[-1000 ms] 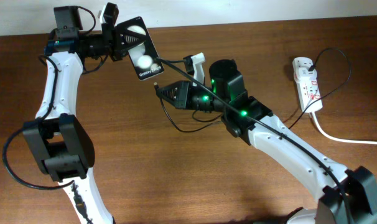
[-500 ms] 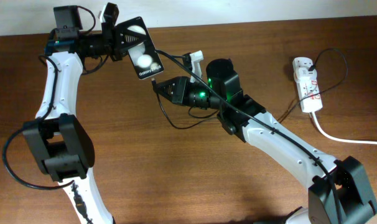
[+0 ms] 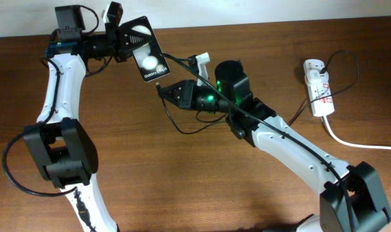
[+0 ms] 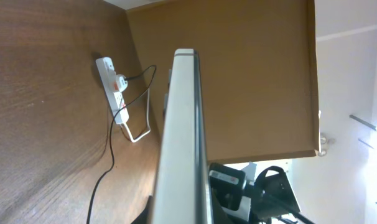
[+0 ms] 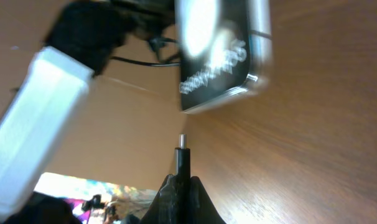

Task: Plug charger to phone and switch on socket
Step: 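Move the USB-C plug with the right gripper under the phone's bottom port, then lower the phone with the left gripper onto the upright USB-C plug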

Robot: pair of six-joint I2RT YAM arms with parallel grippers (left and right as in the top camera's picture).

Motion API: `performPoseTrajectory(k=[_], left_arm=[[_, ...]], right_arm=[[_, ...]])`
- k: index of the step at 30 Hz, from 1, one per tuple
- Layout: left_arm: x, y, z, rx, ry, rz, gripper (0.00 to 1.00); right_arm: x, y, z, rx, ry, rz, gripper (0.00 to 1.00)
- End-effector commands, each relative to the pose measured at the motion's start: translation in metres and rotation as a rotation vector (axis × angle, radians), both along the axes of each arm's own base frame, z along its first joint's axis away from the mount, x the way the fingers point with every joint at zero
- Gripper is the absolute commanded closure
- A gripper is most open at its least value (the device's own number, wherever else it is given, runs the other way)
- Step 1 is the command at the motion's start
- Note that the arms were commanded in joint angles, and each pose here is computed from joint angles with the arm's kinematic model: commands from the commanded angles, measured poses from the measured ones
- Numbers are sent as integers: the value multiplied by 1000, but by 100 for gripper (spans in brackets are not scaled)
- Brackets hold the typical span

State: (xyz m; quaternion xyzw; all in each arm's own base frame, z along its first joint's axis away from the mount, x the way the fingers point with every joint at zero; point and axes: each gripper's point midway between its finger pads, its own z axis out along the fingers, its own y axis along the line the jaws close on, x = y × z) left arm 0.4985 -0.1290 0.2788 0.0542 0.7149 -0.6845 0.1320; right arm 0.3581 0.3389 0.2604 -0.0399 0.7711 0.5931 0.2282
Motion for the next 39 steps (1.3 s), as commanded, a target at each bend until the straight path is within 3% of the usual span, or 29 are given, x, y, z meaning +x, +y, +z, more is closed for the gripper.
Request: performPoseTrajectory(k=[1,17,39], left_arm=[[-3,1,7,-29,-8,-28,100],[-3,0,7,-29,-8,-29,100],[-5,-8,7,-28,-14,-44,100]], right_arm=[[-4,-8,-4,24,-34,55,96],[5,-5,-12,133,2,66,96],[14,-10,-16,137,-8,52,96]])
